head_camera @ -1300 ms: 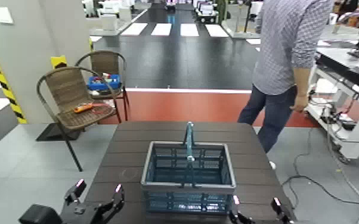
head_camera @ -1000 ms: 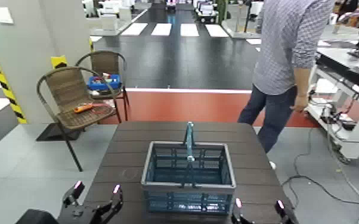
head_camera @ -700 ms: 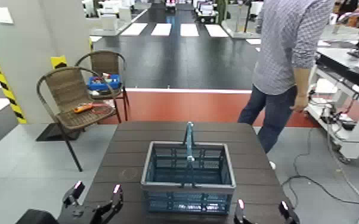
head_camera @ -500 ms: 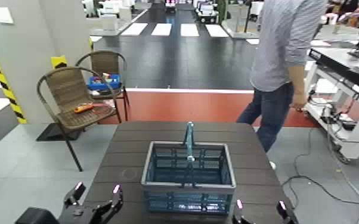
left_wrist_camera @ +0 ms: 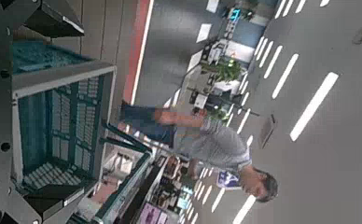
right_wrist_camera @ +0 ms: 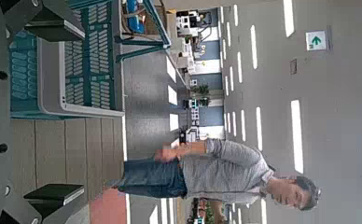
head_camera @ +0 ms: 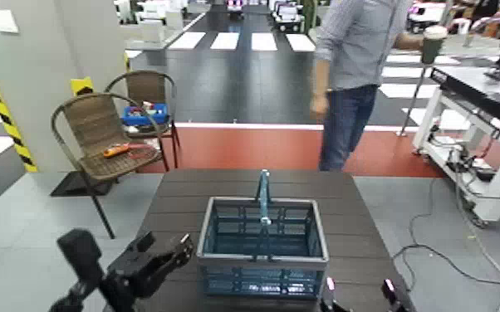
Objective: Grasp the handle of the crate.
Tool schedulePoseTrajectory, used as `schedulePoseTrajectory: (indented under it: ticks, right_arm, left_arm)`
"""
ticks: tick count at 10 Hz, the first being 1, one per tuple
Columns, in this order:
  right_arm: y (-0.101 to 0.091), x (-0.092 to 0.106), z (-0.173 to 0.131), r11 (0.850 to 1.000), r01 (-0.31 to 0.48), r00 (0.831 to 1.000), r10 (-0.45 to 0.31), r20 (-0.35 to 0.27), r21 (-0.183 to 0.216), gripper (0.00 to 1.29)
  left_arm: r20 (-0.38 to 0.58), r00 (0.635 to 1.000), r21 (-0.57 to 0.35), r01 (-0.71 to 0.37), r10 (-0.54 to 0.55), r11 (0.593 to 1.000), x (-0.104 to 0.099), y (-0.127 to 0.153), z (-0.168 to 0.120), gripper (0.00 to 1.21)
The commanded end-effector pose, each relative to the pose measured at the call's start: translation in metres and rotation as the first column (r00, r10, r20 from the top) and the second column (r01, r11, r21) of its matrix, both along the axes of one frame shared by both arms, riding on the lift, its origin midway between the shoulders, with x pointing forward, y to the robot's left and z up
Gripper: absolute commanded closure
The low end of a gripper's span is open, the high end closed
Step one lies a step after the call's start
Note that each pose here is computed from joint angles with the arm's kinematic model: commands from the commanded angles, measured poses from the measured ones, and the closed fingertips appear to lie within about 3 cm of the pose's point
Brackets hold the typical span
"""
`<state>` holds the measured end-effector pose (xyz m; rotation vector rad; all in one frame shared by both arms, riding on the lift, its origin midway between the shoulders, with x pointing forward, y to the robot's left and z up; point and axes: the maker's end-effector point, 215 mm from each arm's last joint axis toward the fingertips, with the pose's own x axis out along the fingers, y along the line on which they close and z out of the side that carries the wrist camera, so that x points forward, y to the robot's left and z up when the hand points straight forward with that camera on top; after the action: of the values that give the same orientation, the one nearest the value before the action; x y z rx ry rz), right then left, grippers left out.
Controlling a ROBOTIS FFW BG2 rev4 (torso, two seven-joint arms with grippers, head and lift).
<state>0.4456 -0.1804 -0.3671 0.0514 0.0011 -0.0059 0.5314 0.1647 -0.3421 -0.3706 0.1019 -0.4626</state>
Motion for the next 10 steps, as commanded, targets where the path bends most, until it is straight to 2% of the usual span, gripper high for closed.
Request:
schedulePoseTrajectory:
  ticks: [1, 2, 5, 7, 10]
  right_arm:
    - [0.003, 0.002, 0.0, 1.0, -0.005, 1.0, 0.005, 0.001, 0.008, 0.15]
    - [0.003, 0.002, -0.001, 1.0, -0.005, 1.0, 0.005, -0.001, 0.009, 0.15]
    - [0.006, 0.004, 0.001, 1.0, -0.01, 1.0, 0.01, 0.007, 0.014, 0.15]
    - [0.008, 0.005, 0.0, 1.0, -0.015, 1.0, 0.015, 0.008, 0.02, 0.15]
    - [0.012, 0.006, 0.002, 0.999, -0.022, 1.0, 0.021, 0.016, 0.026, 0.15]
  left_arm:
    - [-0.101, 0.986, -0.106, 0.126, -0.137, 0.986, 0.023, -0.027, 0.009, 0.11]
    - [-0.143, 0.971, -0.178, 0.165, -0.191, 0.97, 0.028, -0.042, 0.007, 0.11]
    - [-0.228, 0.912, -0.285, 0.271, -0.34, 0.919, 0.039, -0.079, 0.013, 0.11]
    - [-0.265, 0.867, -0.331, 0.329, -0.421, 0.885, 0.046, -0.102, 0.015, 0.11]
    - [-0.263, 0.838, -0.371, 0.369, -0.478, 0.852, 0.064, -0.124, 0.02, 0.11]
